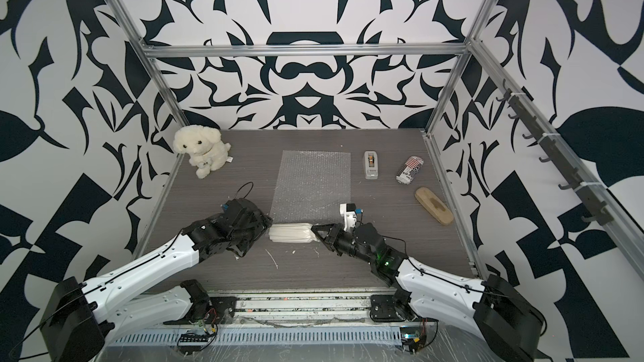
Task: Wrap vases in bubble wrap
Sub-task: Place the vase in bubble wrap.
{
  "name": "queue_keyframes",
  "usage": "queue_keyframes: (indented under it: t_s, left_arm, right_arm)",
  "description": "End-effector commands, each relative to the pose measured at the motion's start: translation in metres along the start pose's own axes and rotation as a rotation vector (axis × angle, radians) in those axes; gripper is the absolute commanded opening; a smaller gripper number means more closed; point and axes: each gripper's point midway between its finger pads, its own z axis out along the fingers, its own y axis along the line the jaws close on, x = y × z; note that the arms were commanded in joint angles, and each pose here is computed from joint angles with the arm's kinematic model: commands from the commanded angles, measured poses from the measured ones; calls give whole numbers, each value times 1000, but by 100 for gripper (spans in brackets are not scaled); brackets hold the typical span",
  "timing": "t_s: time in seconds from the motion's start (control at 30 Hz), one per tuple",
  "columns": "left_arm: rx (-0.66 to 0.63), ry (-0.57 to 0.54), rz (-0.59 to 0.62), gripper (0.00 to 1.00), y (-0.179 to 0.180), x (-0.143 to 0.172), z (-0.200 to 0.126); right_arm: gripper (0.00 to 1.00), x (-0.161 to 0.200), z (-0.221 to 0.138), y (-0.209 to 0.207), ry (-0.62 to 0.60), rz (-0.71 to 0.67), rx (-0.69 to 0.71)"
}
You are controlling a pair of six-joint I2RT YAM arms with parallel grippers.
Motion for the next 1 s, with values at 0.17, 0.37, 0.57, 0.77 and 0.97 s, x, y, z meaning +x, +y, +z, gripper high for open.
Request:
queue_keyframes:
  t_s: [0.17, 0.37, 0.57, 0.77, 0.97]
  left_arm:
    - [-3, -10, 3, 81, 4, -3, 2]
    - [18, -22, 2, 81, 0, -7, -1]
    - [13, -27, 2, 81, -1, -10, 3]
    - [13, -20, 25, 81, -9, -13, 9]
    - [-8, -20, 84, 83, -19, -20, 15]
  right_arm:
    - [0, -27, -2, 72, -69, -42, -232]
    - [0, -46, 4, 78, -86, -34, -263]
    - [0, -69, 15, 72, -62, -18, -269]
    - [0, -84, 23, 46, -20, 14, -243]
    - [0, -91, 26, 12, -1, 64, -207]
